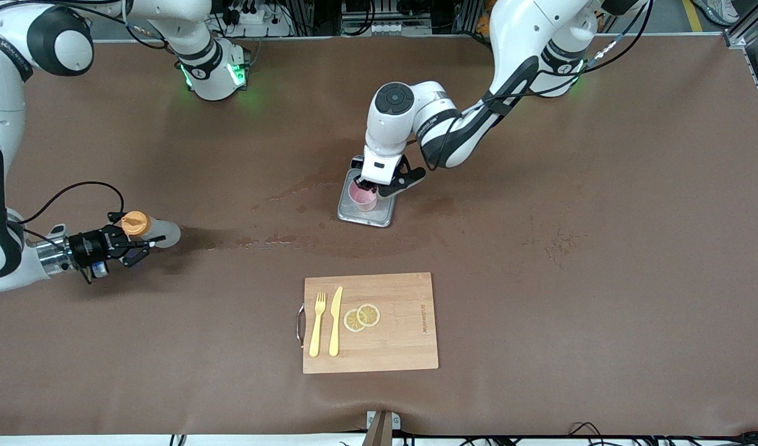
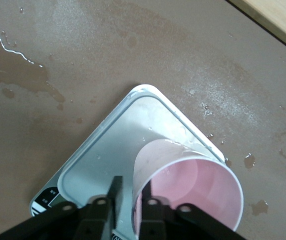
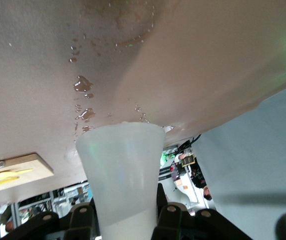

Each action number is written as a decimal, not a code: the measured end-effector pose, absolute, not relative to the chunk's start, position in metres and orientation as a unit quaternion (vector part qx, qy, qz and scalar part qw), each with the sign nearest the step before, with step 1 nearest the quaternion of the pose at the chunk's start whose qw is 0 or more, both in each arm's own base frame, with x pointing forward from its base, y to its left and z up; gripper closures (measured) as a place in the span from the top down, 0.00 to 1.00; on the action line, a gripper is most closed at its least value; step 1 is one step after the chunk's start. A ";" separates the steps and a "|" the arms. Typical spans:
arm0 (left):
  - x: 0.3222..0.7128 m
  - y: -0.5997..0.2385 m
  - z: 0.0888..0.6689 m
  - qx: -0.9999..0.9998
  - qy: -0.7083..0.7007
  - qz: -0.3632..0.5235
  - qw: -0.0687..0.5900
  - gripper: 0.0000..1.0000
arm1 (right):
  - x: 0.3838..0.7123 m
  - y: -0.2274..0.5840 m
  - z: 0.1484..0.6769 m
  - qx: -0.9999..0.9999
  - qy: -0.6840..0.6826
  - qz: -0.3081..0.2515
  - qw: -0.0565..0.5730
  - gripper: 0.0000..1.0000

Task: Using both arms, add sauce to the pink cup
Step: 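Release the cup and withdraw the left gripper while the right gripper lifts the bottle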

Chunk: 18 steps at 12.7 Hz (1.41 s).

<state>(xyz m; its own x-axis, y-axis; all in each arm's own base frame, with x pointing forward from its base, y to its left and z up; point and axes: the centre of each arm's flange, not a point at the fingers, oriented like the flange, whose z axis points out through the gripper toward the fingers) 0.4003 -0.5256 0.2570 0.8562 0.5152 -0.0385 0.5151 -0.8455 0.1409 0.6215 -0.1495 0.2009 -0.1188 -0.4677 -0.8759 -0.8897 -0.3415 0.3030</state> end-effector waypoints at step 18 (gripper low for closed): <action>0.593 -0.253 0.505 0.989 0.142 0.039 -0.028 1.00 | 0.667 0.109 0.336 -0.658 0.622 0.416 -0.084 0.41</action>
